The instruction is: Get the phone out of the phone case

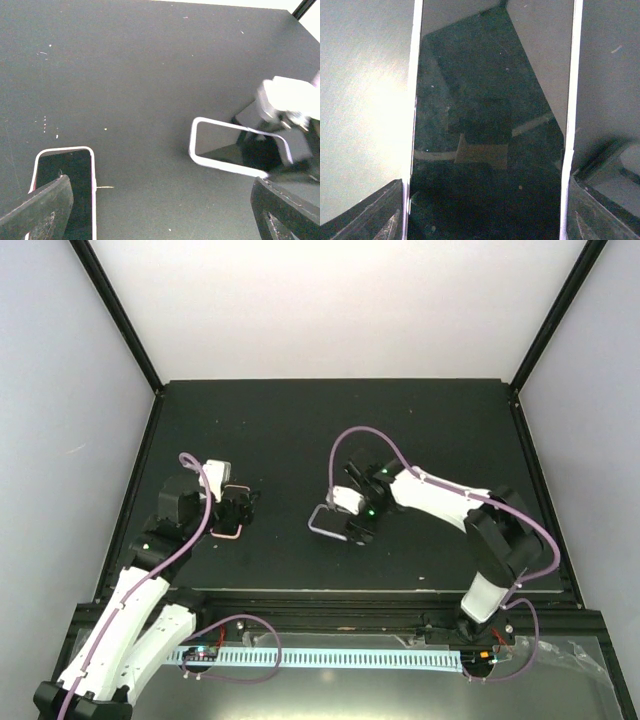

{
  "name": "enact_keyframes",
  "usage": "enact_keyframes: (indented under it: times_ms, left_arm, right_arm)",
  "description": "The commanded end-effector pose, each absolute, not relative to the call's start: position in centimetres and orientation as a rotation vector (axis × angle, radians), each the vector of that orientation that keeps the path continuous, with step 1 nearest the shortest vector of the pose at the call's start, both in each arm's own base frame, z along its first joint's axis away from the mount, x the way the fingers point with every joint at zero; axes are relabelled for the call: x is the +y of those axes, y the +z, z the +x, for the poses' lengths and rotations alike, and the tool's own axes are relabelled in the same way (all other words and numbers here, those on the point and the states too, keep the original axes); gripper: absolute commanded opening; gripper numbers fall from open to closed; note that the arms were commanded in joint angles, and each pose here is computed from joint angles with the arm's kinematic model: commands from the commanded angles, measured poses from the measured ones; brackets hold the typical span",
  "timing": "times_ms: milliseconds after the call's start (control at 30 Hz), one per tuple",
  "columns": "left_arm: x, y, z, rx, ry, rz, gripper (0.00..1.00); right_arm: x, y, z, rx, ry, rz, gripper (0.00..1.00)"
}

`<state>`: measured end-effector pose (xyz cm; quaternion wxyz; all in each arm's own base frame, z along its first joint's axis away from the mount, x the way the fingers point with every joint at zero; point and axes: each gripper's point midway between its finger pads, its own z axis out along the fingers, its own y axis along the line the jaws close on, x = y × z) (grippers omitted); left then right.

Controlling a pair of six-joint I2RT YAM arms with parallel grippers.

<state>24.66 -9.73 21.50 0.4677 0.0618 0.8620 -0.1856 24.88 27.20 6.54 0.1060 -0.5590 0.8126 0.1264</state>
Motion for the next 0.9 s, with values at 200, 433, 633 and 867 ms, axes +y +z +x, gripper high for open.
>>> enact_keyframes:
  times_ms: [200,433,633,867]
  left_arm:
    - [-10.6,19.4,25.0,2.204,-0.493,0.171,0.99]
    - [-11.4,17.5,25.2,2.285,-0.494,0.191,0.99]
    - [-13.3,15.7,24.7,2.396,-0.474,0.243,0.99]
    - [-20.7,15.0,24.1,2.409,-0.639,0.435,0.99]
  right_arm:
    - [21.1,4.6,19.4,2.149,0.276,-2.078,0.6]
    - [20.4,3.3,24.1,2.095,-0.029,-2.037,0.98]
    - [21.8,11.1,20.7,2.042,0.258,-1.856,1.0]
    - [19.3,21.4,16.8,1.817,0.386,-1.351,1.0]
